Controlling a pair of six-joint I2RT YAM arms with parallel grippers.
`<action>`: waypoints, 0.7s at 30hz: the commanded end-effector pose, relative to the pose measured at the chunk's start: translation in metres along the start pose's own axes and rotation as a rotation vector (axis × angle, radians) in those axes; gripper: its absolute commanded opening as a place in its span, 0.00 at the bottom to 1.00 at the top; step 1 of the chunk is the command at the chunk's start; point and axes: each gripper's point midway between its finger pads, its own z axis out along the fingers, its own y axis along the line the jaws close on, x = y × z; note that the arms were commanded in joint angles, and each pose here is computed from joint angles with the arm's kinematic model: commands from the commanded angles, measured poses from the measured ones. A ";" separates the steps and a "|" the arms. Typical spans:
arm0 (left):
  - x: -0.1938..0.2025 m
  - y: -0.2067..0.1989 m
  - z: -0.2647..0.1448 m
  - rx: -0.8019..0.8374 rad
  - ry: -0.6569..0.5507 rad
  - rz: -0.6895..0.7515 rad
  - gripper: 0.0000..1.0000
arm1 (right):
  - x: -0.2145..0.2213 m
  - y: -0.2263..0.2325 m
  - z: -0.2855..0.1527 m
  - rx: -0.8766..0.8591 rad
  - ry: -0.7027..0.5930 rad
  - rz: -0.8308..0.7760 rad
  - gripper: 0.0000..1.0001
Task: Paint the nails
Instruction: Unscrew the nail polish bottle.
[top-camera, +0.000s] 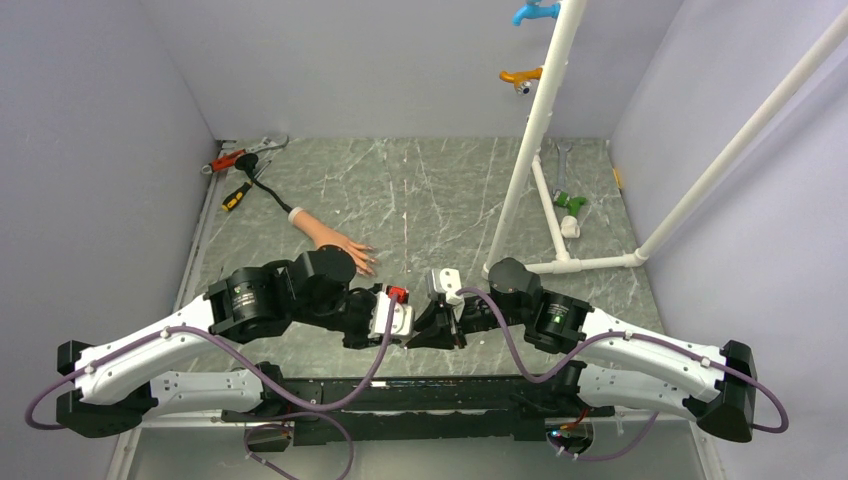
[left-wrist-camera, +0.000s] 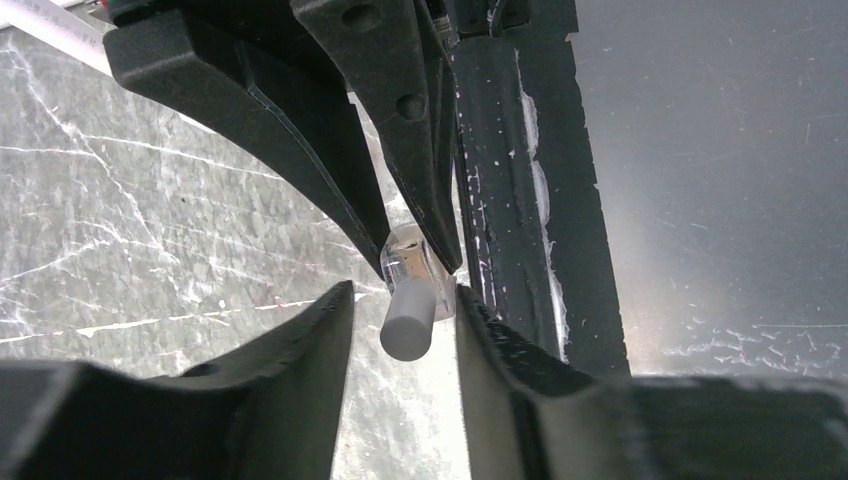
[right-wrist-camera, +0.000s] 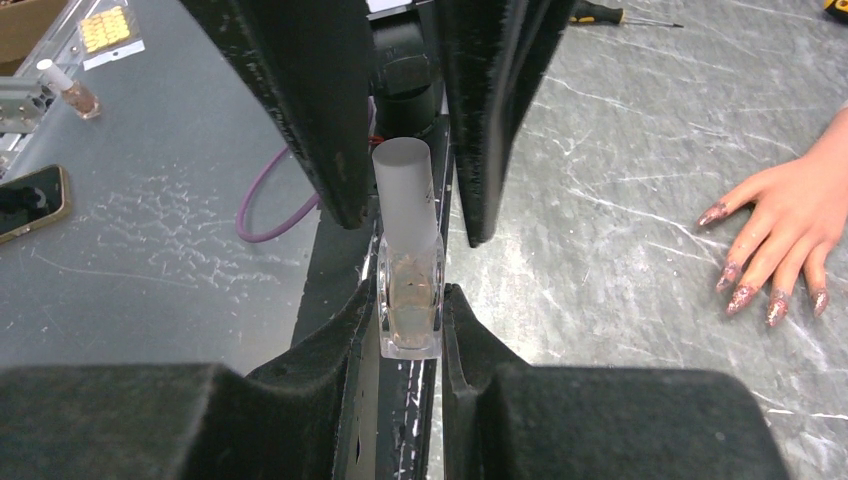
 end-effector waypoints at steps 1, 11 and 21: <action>-0.007 -0.002 -0.004 -0.010 -0.030 -0.011 0.37 | -0.029 0.006 -0.001 -0.034 -0.079 -0.058 0.00; -0.017 -0.002 0.001 -0.025 -0.095 -0.105 0.00 | -0.037 0.001 -0.002 0.004 -0.115 -0.068 0.00; -0.030 -0.013 -0.015 -0.031 -0.210 -0.283 0.00 | -0.042 -0.005 -0.004 0.050 -0.146 -0.075 0.00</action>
